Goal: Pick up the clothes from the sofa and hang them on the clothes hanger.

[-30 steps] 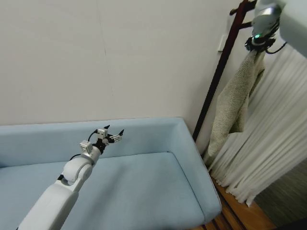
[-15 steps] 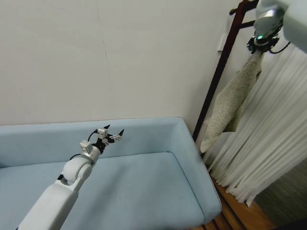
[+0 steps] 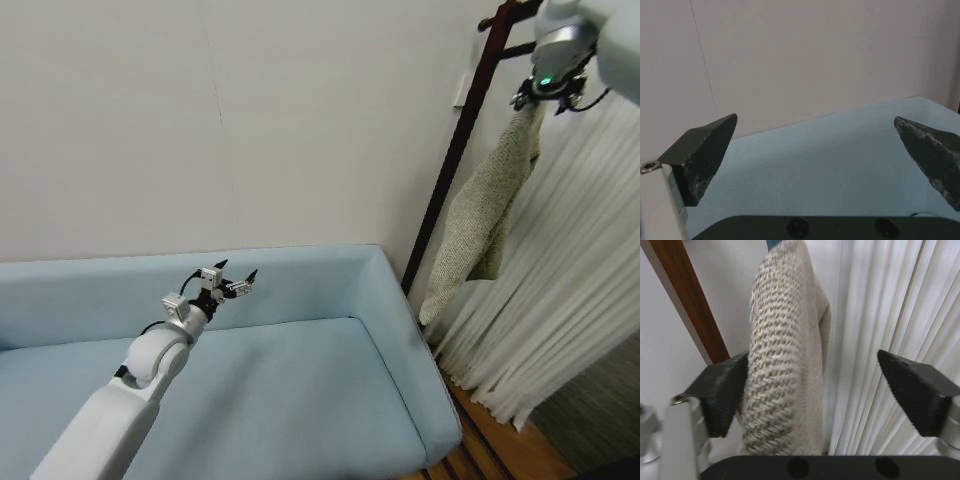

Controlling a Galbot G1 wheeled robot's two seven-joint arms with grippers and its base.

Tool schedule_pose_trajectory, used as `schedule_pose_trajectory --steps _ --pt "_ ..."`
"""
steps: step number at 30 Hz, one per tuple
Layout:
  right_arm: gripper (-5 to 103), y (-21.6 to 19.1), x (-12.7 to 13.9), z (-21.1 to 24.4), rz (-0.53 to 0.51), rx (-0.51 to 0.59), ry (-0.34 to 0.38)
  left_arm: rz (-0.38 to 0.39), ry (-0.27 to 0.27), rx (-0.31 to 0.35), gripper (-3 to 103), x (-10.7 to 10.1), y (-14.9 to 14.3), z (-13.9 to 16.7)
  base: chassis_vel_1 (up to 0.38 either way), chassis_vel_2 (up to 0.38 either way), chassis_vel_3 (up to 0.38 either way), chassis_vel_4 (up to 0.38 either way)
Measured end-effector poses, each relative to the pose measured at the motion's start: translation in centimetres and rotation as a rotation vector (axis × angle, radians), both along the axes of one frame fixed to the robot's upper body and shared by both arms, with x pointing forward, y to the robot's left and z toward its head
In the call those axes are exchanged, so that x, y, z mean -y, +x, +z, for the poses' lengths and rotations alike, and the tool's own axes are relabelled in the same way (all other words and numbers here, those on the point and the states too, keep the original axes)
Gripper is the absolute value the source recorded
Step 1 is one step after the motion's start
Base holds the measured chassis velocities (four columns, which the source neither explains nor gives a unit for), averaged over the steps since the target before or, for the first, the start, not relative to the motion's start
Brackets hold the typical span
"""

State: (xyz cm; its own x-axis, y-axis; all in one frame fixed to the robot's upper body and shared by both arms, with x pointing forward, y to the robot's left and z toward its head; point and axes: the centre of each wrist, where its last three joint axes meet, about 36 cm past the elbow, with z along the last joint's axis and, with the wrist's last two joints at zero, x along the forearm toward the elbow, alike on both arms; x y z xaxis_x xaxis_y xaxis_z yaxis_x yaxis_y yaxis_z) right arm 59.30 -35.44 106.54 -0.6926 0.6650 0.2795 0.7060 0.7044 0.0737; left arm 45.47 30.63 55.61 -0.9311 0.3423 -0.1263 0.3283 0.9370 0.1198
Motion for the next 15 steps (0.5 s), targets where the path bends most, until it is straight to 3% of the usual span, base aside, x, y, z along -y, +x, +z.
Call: schedule_pose_trajectory --steps 4,9,15 --pt "96 -2.0 -0.8 -0.3 0.069 0.055 -0.073 0.004 -0.007 0.003 100 -0.1 -0.2 0.0 0.000 0.000 0.000 0.000" --pt "100 -3.6 -2.9 -0.2 0.132 0.076 -0.114 0.009 -0.013 0.005 100 -0.1 -0.5 0.0 0.000 0.000 0.000 0.000" --pt "100 -5.1 -8.3 1.0 0.201 0.101 -0.225 0.029 -0.033 0.008 100 -0.5 -1.5 -0.1 0.000 0.000 0.000 0.000"
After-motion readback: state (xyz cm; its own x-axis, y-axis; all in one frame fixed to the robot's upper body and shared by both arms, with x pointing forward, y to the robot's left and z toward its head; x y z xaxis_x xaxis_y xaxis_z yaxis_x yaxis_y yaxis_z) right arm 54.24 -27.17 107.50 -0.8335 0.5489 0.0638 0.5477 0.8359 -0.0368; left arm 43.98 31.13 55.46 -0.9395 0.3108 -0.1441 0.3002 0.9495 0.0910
